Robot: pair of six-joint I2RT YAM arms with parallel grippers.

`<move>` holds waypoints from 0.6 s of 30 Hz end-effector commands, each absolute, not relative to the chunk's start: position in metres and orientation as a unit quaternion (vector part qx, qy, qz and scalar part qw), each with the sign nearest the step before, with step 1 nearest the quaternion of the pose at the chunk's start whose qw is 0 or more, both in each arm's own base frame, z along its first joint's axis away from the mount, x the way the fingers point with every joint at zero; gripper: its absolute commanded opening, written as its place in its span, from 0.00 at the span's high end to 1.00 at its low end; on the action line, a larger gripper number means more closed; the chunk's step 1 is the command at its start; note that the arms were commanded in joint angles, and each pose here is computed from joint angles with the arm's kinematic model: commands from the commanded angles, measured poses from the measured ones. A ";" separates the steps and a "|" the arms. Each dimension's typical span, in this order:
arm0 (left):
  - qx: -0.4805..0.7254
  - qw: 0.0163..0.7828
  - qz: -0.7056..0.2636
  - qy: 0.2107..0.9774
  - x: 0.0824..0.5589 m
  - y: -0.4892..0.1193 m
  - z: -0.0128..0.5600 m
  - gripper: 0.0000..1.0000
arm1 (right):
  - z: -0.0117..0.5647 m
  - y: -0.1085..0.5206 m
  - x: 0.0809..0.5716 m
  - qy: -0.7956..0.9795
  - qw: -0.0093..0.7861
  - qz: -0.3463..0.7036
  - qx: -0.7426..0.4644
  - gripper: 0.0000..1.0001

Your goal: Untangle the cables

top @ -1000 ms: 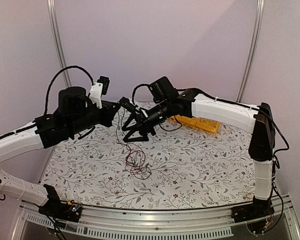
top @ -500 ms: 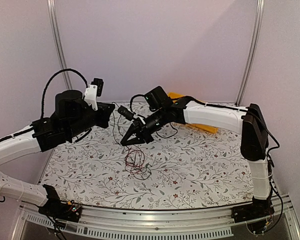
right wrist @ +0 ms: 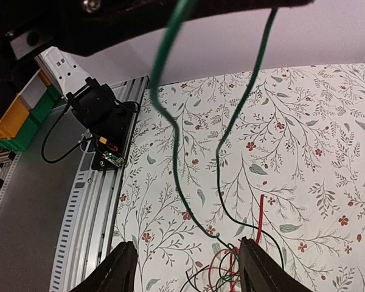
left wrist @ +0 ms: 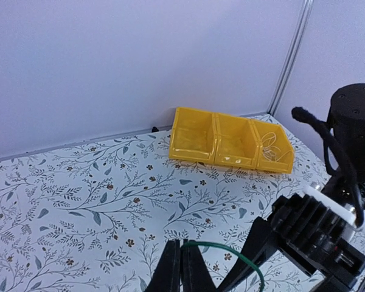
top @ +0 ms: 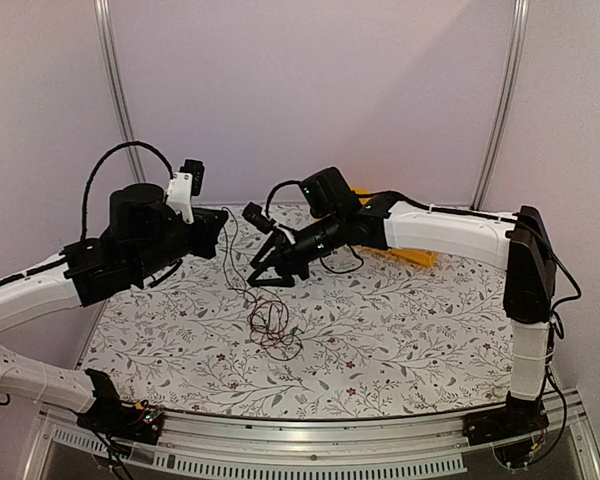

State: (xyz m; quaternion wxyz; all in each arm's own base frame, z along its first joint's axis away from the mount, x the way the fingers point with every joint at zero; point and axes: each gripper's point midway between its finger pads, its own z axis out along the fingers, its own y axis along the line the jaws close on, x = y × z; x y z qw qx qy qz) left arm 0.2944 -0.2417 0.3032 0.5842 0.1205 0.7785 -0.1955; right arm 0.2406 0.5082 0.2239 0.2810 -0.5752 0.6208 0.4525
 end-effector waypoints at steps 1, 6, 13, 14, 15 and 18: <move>0.099 0.600 -0.204 0.767 0.293 -0.234 0.313 1.00 | 0.201 0.522 0.253 0.645 0.273 0.448 -0.557 0.38; 0.098 0.600 -0.201 0.768 0.292 -0.232 0.313 1.00 | 0.188 0.537 0.252 0.639 0.243 0.470 -0.558 0.36; 0.095 0.599 -0.198 0.770 0.292 -0.229 0.310 1.00 | 0.181 0.544 0.250 0.632 0.234 0.485 -0.558 0.55; 0.095 0.599 -0.198 0.770 0.292 -0.229 0.308 1.00 | 0.182 0.543 0.252 0.633 0.238 0.481 -0.558 0.62; 0.094 0.599 -0.195 0.771 0.292 -0.227 0.307 1.00 | 0.183 0.542 0.251 0.633 0.241 0.478 -0.559 0.72; 0.092 0.596 -0.187 0.775 0.292 -0.225 0.300 1.00 | 0.195 0.535 0.248 0.621 0.263 0.473 -0.567 0.92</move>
